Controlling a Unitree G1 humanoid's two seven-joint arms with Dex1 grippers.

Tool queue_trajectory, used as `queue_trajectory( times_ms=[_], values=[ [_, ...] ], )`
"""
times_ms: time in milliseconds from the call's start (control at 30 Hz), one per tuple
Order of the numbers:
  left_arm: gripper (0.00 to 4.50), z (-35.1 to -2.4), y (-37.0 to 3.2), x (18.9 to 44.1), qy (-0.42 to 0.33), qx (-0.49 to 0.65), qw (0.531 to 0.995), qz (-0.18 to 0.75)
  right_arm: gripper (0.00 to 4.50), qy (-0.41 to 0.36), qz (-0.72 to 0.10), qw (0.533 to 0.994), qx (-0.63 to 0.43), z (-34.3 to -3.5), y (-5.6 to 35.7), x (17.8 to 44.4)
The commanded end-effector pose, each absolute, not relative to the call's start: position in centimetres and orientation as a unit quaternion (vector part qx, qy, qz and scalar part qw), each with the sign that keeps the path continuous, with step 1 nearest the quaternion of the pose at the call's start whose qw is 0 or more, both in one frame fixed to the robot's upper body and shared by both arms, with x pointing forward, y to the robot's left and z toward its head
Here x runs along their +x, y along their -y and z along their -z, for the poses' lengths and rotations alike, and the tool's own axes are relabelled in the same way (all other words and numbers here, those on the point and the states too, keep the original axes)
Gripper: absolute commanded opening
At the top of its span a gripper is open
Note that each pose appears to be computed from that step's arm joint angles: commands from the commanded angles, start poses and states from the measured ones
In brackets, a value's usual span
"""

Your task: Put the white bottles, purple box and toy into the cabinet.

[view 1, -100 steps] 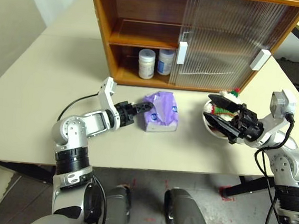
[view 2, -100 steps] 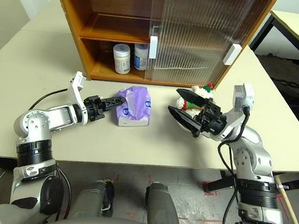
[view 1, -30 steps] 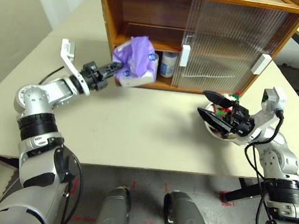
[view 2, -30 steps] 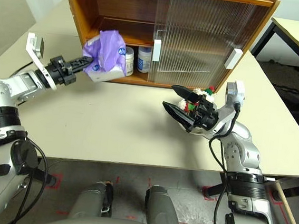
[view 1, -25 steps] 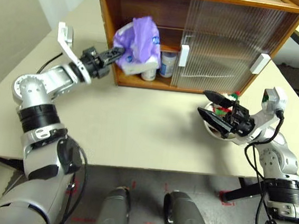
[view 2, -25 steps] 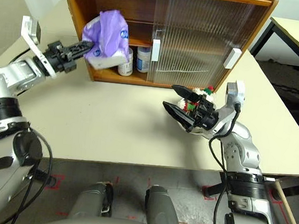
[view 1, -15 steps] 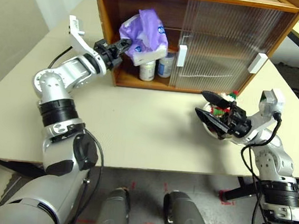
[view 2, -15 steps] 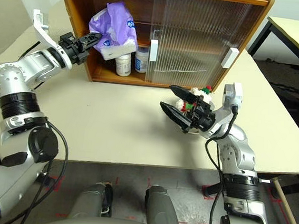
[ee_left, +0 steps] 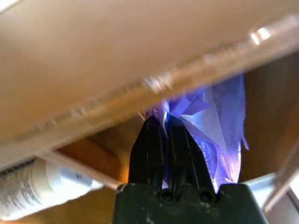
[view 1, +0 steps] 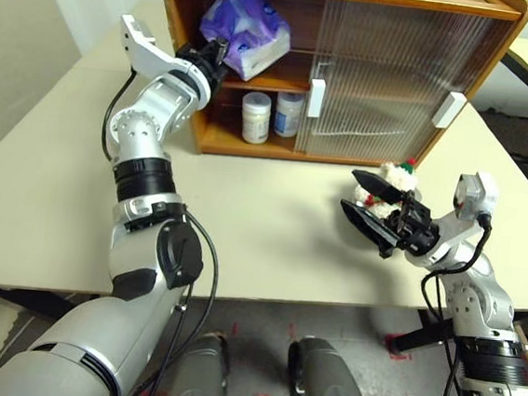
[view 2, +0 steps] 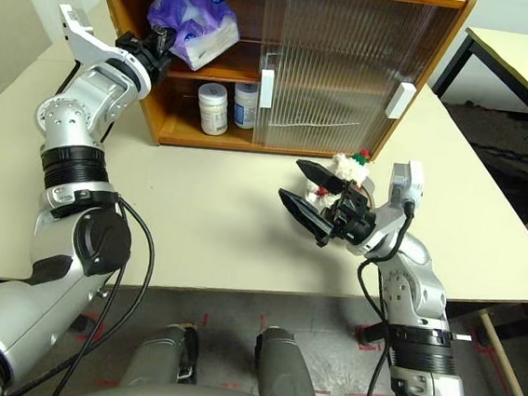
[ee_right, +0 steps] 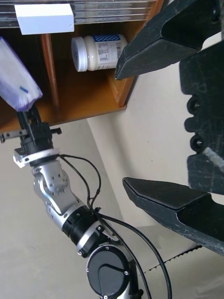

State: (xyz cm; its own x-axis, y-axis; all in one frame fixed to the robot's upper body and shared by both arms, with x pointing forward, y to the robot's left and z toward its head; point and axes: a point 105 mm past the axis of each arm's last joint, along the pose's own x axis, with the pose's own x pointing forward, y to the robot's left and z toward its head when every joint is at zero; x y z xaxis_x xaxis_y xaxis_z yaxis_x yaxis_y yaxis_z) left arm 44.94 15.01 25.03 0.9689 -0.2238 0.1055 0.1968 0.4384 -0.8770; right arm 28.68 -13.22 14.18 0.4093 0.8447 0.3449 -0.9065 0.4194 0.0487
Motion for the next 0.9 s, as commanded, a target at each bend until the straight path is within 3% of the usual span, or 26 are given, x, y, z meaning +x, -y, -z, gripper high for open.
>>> queue_trajectory(
  times_ms=[33,300,400,500,600,767,900],
  values=[
    [1.30,-25.6,-13.6,45.5,-0.015,-0.508,0.850,0.137,4.50,0.142,-0.524,0.832,0.113,-14.3,13.1,28.5],
    [4.35,-26.7,-13.8,44.7,0.023,-0.501,0.847,0.178,4.50,0.139,-0.522,0.834,0.111,-14.2,13.3,28.4],
    [4.46,-27.4,-14.3,43.6,0.040,-0.486,0.848,0.206,4.50,0.138,-0.524,0.833,0.110,-14.3,13.3,28.4],
    [4.46,-27.5,-14.1,41.5,0.045,-0.398,0.877,0.264,4.50,0.137,-0.526,0.832,0.109,-14.5,13.4,28.7],
    [3.90,-26.5,-14.7,39.6,0.059,-0.295,0.903,0.306,4.50,0.136,-0.529,0.831,0.107,-14.6,13.6,29.1],
    [1.98,-23.3,-13.2,38.1,0.010,-0.106,0.920,0.378,4.50,0.137,-0.534,0.827,0.106,-14.7,13.3,29.4],
    [0.55,-22.4,-12.2,39.7,0.003,-0.072,0.926,0.371,4.50,0.140,-0.536,0.826,0.109,-14.7,13.1,29.4]
  ],
)
